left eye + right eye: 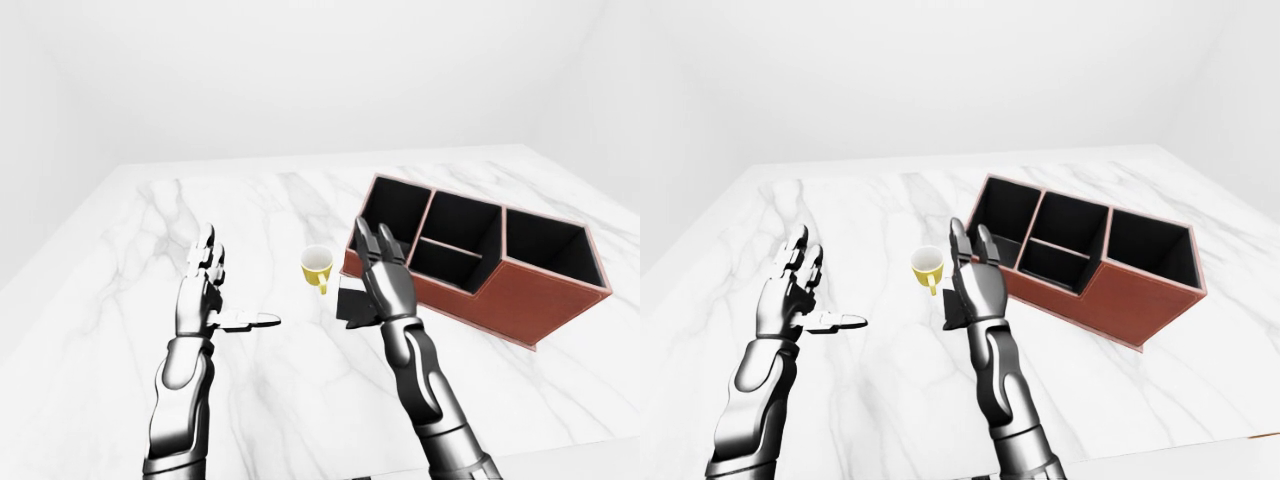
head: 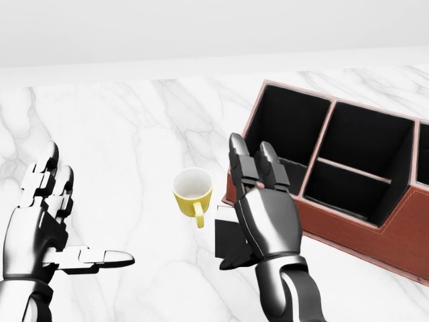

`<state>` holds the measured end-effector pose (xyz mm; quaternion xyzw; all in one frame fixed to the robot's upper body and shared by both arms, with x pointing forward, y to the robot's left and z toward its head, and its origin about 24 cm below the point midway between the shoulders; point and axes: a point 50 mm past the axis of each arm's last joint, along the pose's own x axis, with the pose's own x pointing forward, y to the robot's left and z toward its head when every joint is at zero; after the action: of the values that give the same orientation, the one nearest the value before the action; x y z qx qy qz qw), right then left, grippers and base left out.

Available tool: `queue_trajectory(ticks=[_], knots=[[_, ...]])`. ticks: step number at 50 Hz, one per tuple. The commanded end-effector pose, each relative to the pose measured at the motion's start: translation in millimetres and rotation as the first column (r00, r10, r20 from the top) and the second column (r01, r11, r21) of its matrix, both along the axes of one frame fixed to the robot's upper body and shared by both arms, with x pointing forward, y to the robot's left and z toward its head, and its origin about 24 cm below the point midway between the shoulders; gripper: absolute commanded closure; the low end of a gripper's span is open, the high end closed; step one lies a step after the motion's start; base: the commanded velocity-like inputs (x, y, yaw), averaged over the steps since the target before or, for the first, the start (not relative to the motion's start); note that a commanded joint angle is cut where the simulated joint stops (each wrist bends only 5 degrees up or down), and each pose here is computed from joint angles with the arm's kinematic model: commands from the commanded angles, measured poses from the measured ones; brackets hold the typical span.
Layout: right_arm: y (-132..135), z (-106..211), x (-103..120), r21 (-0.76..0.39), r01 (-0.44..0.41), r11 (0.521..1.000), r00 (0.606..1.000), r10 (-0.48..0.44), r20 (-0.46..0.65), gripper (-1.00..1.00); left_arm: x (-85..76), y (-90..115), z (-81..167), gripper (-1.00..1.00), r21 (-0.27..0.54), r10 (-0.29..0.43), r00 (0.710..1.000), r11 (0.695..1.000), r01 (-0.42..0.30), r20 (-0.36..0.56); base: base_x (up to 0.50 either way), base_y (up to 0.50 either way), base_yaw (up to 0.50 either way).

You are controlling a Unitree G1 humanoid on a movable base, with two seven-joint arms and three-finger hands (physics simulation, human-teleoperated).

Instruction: Pick up the book and place it in the caddy.

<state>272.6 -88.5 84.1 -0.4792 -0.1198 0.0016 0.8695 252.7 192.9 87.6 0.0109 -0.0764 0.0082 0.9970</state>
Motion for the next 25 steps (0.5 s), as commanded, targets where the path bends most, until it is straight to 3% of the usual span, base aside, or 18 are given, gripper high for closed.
queue_trajectory(ticks=[1, 25], knots=[[9, -11, 7, -0.12, 0.011, 0.993, 1.0, -0.01, 0.006, -1.0, 1.1, 0, 0, -1.0, -0.004, -0.001, 1.0, 1.0, 0.0, -0.004, 0.0, 0.0, 0.0], [5, -45, 30, -0.217, 0.036, 0.975, 0.995, -0.056, -0.084, -1.0, 3.3, 1, -4, -1.0, -0.008, -0.002, 1.0, 1.0, 0.002, -0.012, 0.0, 0.0, 0.0]])
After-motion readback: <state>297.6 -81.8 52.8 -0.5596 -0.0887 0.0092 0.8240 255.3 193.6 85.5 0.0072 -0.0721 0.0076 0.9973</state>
